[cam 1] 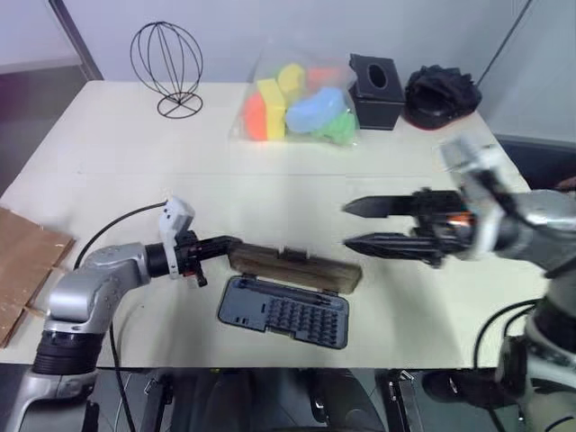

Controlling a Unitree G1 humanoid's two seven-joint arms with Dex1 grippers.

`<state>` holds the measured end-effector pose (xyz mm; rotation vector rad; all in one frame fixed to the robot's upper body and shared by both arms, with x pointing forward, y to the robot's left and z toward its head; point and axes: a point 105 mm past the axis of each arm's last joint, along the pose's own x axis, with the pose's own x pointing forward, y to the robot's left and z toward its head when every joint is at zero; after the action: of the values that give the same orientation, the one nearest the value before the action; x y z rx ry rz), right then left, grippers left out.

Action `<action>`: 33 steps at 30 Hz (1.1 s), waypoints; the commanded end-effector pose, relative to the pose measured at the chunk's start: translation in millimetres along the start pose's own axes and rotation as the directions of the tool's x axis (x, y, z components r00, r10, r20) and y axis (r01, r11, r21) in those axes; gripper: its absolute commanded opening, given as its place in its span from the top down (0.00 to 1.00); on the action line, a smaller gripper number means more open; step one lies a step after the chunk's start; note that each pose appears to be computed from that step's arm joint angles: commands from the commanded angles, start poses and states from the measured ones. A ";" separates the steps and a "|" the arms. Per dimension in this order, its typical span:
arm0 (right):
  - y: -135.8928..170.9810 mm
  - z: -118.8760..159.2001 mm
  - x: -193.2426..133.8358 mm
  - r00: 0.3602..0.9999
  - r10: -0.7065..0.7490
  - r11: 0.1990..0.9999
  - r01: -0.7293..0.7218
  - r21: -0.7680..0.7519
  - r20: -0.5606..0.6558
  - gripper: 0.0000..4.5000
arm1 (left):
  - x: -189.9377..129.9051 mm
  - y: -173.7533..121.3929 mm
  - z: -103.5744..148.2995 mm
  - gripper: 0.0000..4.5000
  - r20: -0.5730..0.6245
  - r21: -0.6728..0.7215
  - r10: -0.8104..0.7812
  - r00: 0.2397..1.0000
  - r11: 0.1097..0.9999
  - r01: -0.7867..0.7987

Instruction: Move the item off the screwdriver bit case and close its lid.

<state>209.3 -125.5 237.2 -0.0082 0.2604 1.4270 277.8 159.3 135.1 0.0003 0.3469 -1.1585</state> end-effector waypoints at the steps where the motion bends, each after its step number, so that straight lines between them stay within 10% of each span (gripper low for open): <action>1: 17.3 -22.5 10.6 0.995 0.018 1.000 -0.021 -0.023 -0.095 0.35 | -10.9 -14.4 -17.2 1.00 -0.145 0.088 -0.088 0.985 0.991 0.101; 7: 19.4 -64.3 31.0 0.966 -0.091 0.995 0.080 -0.055 -0.243 0.35 | -23.0 12.9 -16.0 1.00 -0.176 0.193 0.014 0.984 0.981 0.020; 14: 29.7 -103.6 74.9 0.950 -0.145 0.989 0.129 -0.074 -0.276 0.97 | 5.6 20.8 42.3 1.00 -0.051 0.221 -0.049 0.997 0.973 0.059; 33: -18.8 -142.6 113.2 0.779 -0.488 0.853 0.330 -0.403 -0.394 0.99 | 87.8 -22.7 -28.3 1.00 -0.401 0.194 -0.466 0.789 0.798 0.570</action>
<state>185.4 -22.9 71.0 -0.5625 0.4869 1.1831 298.9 82.6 96.7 0.4105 0.4385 -1.6621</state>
